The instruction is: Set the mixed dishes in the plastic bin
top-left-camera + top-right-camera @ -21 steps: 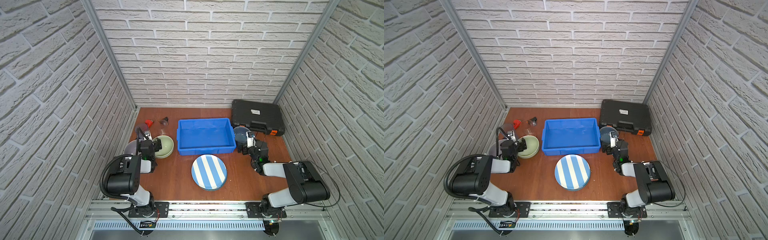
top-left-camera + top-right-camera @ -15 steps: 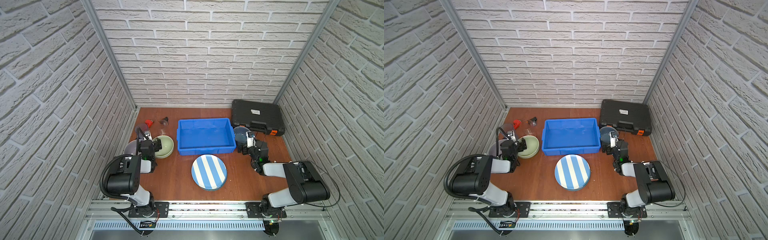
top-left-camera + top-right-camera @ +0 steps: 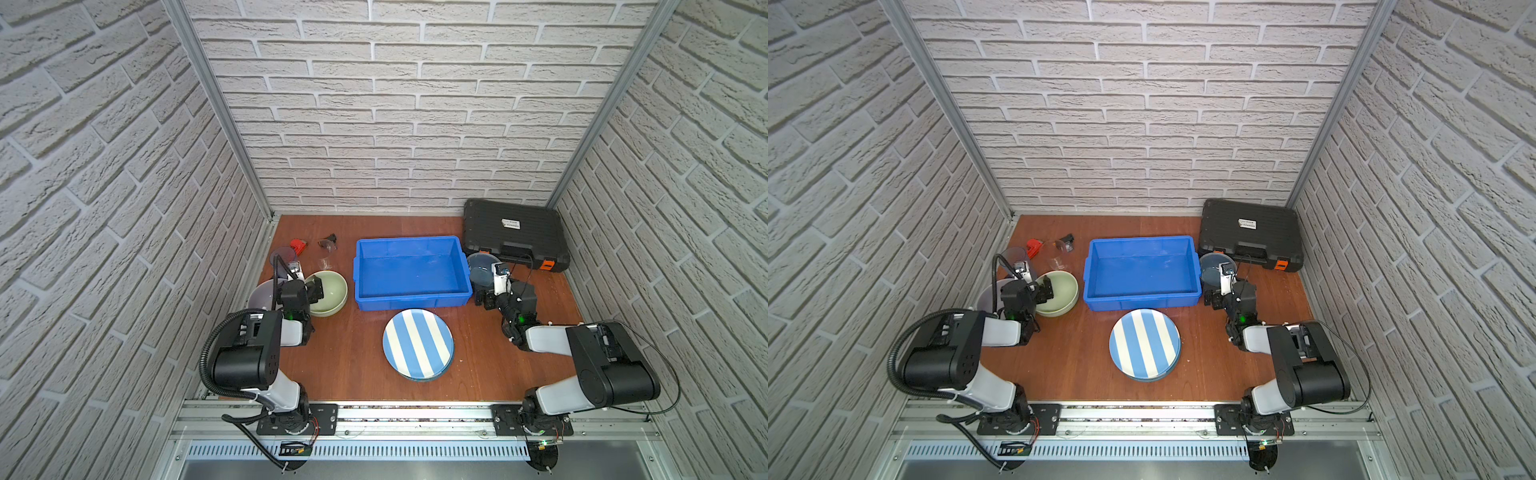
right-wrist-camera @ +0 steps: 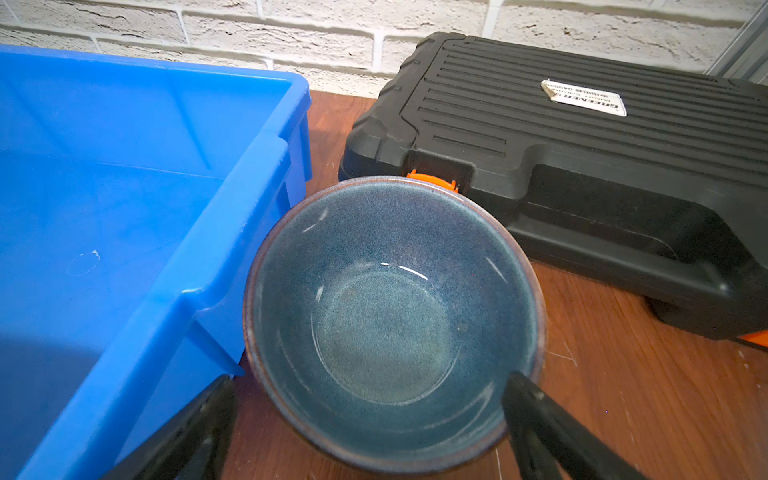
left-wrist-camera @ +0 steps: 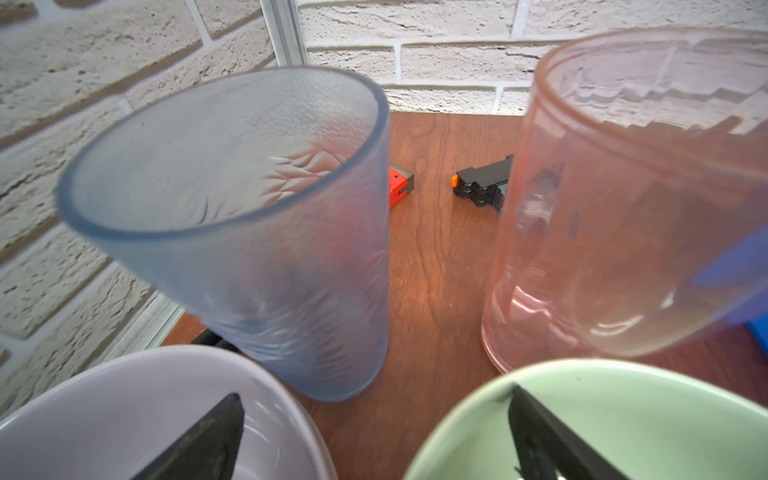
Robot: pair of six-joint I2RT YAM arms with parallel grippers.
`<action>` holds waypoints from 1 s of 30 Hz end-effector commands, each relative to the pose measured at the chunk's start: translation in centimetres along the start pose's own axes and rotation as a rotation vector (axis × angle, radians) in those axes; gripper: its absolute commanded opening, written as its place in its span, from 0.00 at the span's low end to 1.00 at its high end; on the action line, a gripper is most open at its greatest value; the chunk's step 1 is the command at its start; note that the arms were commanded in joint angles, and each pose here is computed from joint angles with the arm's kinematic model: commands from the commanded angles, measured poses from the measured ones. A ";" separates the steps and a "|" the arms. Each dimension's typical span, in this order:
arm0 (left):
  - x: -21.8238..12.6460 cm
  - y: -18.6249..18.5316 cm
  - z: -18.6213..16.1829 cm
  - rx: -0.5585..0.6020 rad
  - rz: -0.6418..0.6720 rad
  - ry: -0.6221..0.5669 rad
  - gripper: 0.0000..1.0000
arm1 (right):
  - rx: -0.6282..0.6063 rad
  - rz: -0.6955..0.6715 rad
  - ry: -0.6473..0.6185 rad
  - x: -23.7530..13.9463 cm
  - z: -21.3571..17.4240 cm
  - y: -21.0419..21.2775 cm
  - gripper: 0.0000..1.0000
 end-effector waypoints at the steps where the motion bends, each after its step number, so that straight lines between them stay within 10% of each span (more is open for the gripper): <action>1: 0.2 0.3 0.8 -0.017 0.036 -0.056 0.98 | 0.003 -0.010 -0.056 0.2 1.3 -0.3 1.00; 30: -2.7 -0.9 4.4 0.052 0.063 -0.111 0.98 | 0.022 -0.049 0.052 -4.5 7.9 -1.4 0.92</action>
Point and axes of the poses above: each gripper's point midway between its finger pads, its own x axis out along the fingers, its own y axis along the line the jaws close on, z = x × y, the point moved 9 cm from there along -x, back along the fingers, and after that the axes turned 8 degrees about -x, right-handed, at the moved point
